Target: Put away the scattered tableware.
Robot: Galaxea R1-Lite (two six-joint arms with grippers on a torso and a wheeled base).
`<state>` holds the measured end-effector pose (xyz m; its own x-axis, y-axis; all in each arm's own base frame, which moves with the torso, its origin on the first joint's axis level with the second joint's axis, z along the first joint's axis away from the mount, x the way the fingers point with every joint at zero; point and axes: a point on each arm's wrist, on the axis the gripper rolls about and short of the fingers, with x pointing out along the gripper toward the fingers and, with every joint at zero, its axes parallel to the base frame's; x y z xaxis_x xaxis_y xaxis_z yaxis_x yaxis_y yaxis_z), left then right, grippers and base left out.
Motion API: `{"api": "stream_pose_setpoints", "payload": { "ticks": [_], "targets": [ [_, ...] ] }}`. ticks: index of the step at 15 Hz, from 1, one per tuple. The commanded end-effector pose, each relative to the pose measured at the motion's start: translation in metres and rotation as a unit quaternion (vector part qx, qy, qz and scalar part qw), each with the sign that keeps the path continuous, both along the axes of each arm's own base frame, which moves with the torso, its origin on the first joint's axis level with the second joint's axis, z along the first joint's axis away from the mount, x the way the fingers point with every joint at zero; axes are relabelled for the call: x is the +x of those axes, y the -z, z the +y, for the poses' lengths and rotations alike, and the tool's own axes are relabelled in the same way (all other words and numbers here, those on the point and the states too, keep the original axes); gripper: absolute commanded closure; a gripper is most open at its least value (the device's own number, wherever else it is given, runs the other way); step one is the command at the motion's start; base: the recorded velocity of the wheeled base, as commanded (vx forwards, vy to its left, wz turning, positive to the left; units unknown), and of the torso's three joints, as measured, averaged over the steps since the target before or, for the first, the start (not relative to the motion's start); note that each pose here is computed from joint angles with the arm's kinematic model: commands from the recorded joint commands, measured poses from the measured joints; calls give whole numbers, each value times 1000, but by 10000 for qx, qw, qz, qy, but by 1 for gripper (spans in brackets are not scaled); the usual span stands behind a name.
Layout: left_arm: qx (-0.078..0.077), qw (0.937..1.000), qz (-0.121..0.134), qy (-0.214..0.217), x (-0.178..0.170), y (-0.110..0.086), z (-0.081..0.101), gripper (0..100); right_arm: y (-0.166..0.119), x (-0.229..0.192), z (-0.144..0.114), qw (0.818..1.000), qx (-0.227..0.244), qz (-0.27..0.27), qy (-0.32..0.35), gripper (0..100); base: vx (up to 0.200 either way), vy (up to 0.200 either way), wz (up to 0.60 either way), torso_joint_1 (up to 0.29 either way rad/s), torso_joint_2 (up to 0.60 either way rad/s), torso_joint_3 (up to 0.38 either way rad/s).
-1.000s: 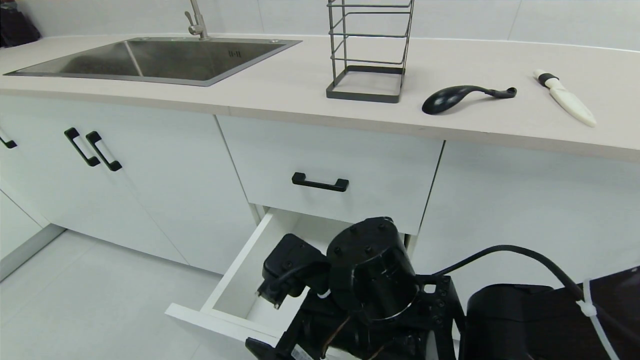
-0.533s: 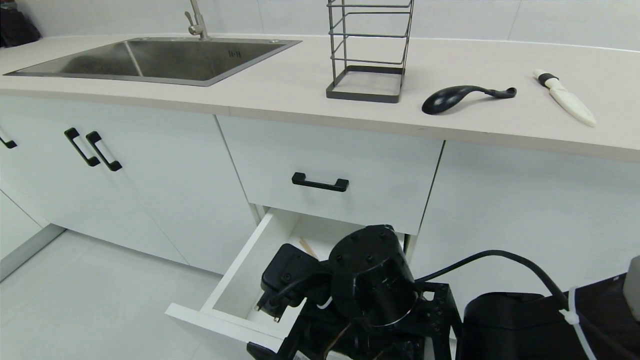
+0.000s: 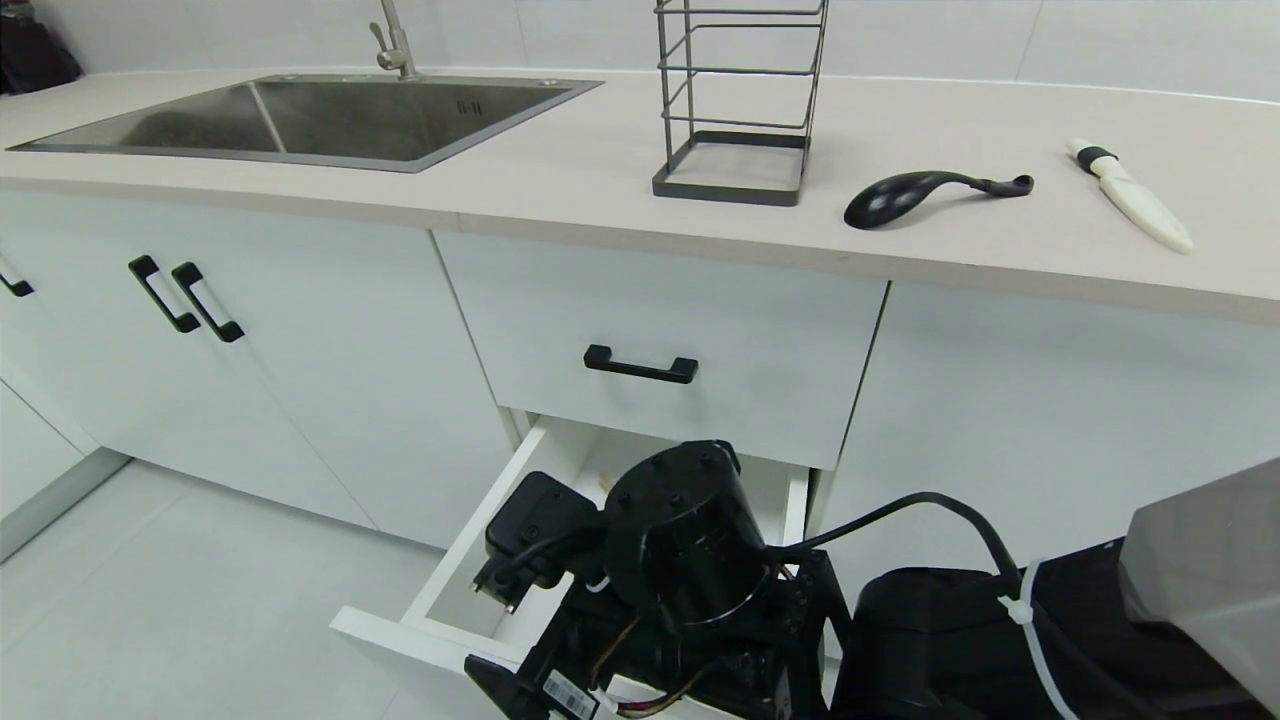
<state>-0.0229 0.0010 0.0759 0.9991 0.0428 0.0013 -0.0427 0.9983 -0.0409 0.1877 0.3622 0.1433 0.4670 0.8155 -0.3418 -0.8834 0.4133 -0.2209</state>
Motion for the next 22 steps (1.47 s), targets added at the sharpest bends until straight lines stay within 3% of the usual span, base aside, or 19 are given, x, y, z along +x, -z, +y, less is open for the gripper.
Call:
{"api": "stream_pose_setpoints", "payload": {
  "ticks": [1, 6, 11, 22],
  "targets": [
    [-3, 10000, -1, -1, 0, 0, 0, 0, 6, 2, 3, 10000, -58, 28, -3, 0, 0, 0, 0, 0, 0, 0],
    [-3, 10000, -1, -1, 0, 0, 0, 0, 5, 1, 4, 10000, -40, 29, 9, 0, 0, 0, 0, 10, -13, -5],
    [-3, 10000, -1, -1, 0, 0, 0, 0, 4, 4, 9, 10000, 16, -14, 45, 0, 0, 0, 0, 207, -111, -97],
    [-3, 10000, -1, -1, 0, 0, 0, 0, 3, 8, 16, 10000, 76, -17, 46, 0, 0, 0, 0, 184, -535, -220]
  ]
}}
